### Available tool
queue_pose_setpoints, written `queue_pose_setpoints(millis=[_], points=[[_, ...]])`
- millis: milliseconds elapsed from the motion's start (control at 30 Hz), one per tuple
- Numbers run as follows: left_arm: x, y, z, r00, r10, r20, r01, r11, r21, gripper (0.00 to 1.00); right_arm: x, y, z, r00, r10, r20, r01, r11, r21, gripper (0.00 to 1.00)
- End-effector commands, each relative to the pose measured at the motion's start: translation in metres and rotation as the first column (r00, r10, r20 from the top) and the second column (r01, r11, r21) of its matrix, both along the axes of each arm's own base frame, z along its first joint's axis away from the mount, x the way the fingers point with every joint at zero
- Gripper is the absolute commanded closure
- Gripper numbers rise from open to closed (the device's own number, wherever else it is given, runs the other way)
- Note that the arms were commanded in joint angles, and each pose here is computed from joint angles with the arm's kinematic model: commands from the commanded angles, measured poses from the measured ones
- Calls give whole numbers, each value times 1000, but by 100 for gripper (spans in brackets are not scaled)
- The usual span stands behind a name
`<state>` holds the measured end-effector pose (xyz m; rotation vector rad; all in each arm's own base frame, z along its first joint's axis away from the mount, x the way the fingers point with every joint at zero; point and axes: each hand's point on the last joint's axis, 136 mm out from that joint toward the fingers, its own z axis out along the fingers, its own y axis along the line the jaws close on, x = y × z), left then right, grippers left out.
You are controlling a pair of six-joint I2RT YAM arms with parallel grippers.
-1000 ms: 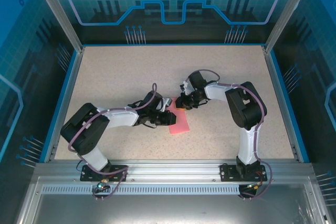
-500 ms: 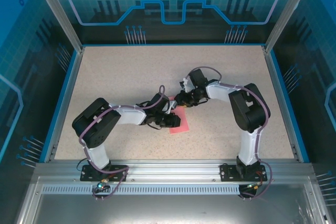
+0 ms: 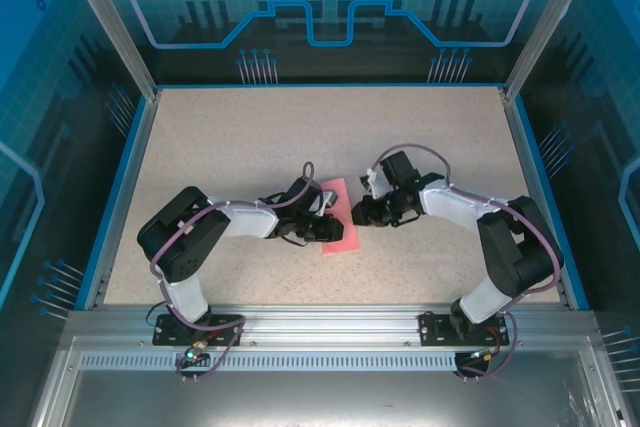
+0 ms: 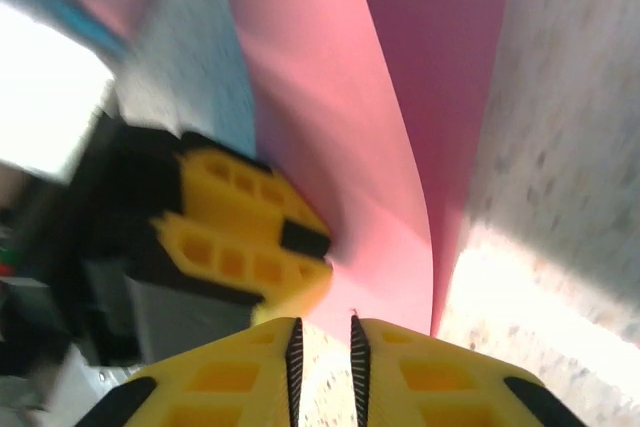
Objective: Fold a paper plane with a square sheet of paper (fold left side to right side)
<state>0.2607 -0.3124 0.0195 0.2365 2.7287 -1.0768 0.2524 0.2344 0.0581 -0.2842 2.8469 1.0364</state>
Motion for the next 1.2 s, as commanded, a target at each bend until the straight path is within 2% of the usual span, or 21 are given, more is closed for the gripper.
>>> queue_pose_setpoints(millis=[0,167,500,800,1167], points=[[-8,11,-17,999,15,-39,-12,997,73,76,-24,15,-8,997,54,-61,-51,998,41,82],[-7,10,-14,999,17,-33,-15,998,68,76,-27,24,-33,990,48,-130,-45,999,20,85],[16,14,6,998,58,-2,-58,998,40,74,-39,-5,-72,982,35,-187,-69,981,-180,86],[45,25,-1,996,78,43,-80,995,66,73,-38,-4,-75,980,34,-194,-68,983,-170,86],[78,48,-19,986,159,43,-162,982,101,74,-41,-18,-79,978,37,-204,-86,968,-236,86]])
